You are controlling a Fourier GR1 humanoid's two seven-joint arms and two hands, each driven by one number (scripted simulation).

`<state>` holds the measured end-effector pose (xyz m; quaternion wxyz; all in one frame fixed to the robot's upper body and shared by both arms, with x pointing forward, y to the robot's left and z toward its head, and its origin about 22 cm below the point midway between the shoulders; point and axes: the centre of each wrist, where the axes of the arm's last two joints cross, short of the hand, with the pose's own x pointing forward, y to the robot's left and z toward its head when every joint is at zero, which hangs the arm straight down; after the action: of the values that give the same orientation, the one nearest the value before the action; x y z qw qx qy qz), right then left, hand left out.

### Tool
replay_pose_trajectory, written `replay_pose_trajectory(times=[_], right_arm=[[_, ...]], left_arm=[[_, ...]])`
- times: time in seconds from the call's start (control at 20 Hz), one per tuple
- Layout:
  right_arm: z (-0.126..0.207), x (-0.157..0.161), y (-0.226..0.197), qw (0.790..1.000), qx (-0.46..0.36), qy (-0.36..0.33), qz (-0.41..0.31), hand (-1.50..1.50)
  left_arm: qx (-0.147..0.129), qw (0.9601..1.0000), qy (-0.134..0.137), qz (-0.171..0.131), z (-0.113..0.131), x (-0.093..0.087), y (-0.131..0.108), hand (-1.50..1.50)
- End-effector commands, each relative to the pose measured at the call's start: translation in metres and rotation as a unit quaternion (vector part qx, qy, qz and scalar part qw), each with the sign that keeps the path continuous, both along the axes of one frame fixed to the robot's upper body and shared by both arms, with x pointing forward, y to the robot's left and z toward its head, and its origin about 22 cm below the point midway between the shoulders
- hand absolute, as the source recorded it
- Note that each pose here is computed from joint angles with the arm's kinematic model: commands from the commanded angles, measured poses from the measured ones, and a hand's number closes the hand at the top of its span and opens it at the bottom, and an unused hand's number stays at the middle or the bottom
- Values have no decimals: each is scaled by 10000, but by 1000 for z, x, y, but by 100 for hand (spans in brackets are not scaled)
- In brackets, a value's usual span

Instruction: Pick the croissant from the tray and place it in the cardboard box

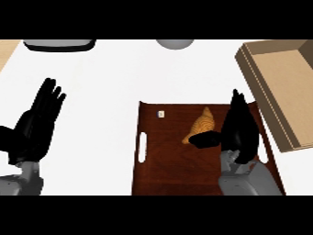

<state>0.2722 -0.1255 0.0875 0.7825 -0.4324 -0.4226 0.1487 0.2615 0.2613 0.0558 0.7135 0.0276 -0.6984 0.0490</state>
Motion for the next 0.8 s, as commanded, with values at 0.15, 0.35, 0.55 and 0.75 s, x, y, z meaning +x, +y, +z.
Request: replay_pose_trajectory(times=[0.15, 0.35, 0.55, 0.75], right_arm=[[0, 6, 6, 9953, 371, 406, -799, -150], [-22, 13, -1, 9940, 114, 582, -919, -150], [-33, 16, -4, 9935, 184, 658, -915, -150], [-27, 18, 8, 9937, 199, 638, -899, -150]], left_arm=[[104, 9999, 77, 7, -18, -5, -5, 0], [1, 10000, 35, 43, -9, -1, -8, 0], [-2, 10000, -39, -17, 17, -4, -5, 0], [9, 10000, -6, 32, -18, 8, -9, 0]])
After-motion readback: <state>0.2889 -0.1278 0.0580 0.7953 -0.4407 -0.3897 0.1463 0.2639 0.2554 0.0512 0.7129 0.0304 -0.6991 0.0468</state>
